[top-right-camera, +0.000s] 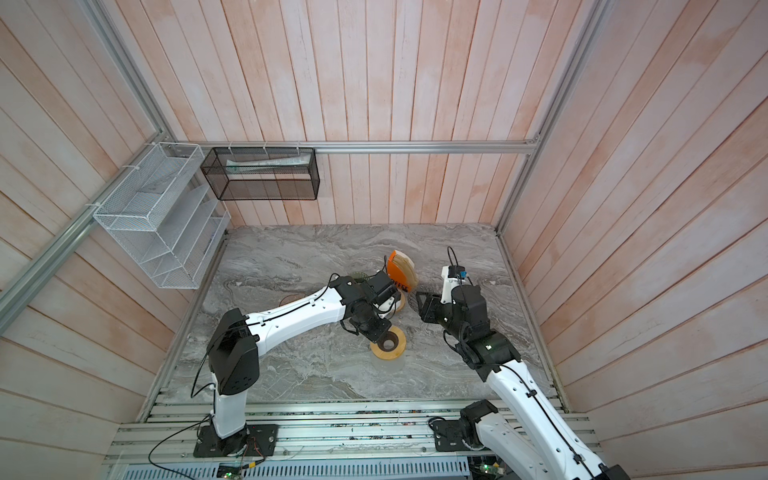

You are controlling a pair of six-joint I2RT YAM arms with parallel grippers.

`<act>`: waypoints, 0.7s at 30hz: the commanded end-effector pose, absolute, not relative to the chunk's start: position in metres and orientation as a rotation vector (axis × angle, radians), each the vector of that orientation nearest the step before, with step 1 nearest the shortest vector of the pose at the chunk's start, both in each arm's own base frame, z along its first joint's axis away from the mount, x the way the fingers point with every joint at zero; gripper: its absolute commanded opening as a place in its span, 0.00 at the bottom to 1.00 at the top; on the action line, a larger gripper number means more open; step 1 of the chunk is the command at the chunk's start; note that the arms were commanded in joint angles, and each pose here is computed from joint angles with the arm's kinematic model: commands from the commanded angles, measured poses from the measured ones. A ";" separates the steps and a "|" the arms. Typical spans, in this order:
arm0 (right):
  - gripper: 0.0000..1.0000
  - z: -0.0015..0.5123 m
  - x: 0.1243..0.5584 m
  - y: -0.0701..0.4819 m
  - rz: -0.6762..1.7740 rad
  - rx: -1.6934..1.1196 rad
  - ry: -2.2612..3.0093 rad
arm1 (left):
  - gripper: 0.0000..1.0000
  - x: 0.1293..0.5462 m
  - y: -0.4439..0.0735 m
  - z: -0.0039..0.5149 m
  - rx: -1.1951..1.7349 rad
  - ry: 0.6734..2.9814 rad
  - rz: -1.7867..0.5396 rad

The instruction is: Place the coffee filter in the dripper

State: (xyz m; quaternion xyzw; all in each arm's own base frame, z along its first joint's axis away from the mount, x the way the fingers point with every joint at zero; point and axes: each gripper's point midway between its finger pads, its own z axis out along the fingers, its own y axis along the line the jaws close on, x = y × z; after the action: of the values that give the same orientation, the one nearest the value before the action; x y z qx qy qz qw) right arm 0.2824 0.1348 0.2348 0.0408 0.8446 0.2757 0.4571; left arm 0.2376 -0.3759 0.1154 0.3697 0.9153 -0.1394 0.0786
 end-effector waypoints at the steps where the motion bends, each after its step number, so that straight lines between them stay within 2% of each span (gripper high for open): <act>1: 0.41 0.232 0.284 0.134 0.675 0.102 2.080 | 0.09 0.226 -0.386 0.106 1.151 2.738 -0.431; 21: 0.41 0.227 0.287 0.136 0.682 0.106 2.089 | 0.09 0.230 -0.379 0.100 1.130 2.756 -0.338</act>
State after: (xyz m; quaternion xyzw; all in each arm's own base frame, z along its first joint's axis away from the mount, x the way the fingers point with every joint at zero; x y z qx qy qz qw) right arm 0.2853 0.1361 0.2285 0.0416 0.8491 0.2728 0.4504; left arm 0.2284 -0.3812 0.1061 0.3819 0.9128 -0.1238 0.0753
